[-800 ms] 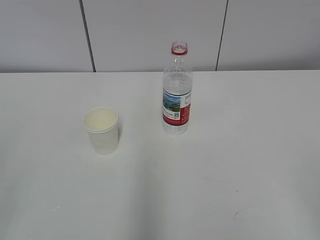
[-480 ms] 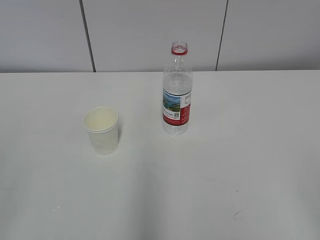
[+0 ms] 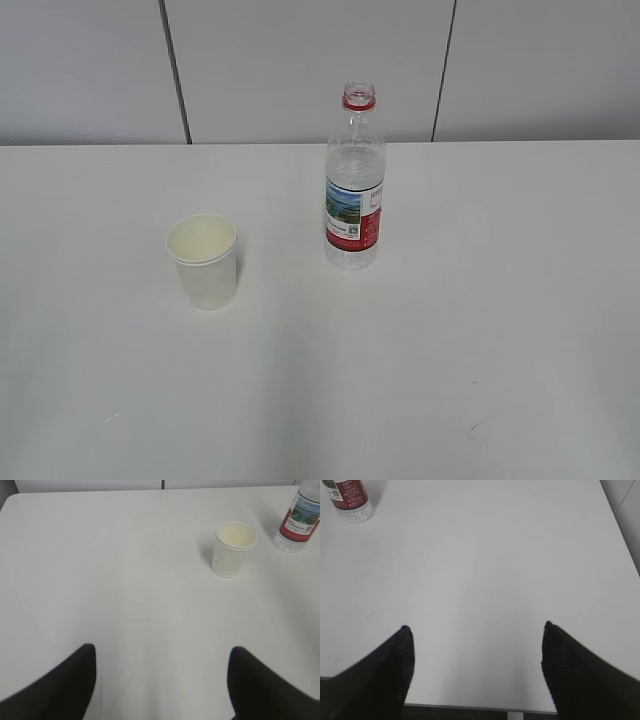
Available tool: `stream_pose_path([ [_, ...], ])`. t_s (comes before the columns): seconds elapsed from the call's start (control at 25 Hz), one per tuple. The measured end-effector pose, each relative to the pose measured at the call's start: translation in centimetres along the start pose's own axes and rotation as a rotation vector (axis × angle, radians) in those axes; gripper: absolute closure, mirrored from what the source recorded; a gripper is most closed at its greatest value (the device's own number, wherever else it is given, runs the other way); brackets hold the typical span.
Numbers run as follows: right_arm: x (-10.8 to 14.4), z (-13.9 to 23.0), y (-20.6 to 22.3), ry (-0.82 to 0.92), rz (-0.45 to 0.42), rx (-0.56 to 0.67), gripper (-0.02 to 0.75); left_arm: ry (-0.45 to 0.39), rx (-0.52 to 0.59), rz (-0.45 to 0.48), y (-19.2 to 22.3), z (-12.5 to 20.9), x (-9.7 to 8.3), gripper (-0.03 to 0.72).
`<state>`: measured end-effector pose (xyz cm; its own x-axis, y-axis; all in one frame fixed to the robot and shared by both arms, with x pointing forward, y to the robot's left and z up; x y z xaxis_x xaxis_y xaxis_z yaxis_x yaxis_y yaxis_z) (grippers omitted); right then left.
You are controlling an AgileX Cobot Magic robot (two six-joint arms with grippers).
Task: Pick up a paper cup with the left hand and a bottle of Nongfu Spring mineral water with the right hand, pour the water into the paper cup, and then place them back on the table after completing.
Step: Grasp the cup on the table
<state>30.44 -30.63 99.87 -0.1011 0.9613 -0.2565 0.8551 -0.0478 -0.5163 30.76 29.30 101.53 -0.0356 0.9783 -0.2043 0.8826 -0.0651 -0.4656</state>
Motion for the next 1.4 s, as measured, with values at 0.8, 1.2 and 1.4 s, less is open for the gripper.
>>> stream_pose_path([
  [0.8, -1.6, -9.4, 1.2, -0.073, 0.055, -0.351, 0.153, 0.021, -0.117, 0.114, 0.7, -3.6, -2.4, 0.199],
  [1.2, -3.0, -15.0, 7.5, -0.049, 0.078, -0.422, 0.152, -0.008, -0.34, 0.119, 6.7, -10.4, -2.8, 0.199],
  [1.4, -3.8, -16.8, 10.4, -0.044, 0.114, -0.467, 0.152, -0.03, -0.305, 0.074, 10.7, -11.2, -2.1, 0.199],
])
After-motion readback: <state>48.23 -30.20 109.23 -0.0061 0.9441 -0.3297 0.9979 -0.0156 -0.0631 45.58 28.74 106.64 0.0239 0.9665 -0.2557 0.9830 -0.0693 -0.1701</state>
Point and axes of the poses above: a point on each arm's last joint axis where the gripper is mounted, y pointing out along that axis toward the gripper, x along the wrist's bending axis when the last joint is at zero, z = x × y, the point moved 9 cm from there along y, pointing out along that axis toward the gripper, and after that the axes turned 10 degrees about -y, right-handed, at the moved point
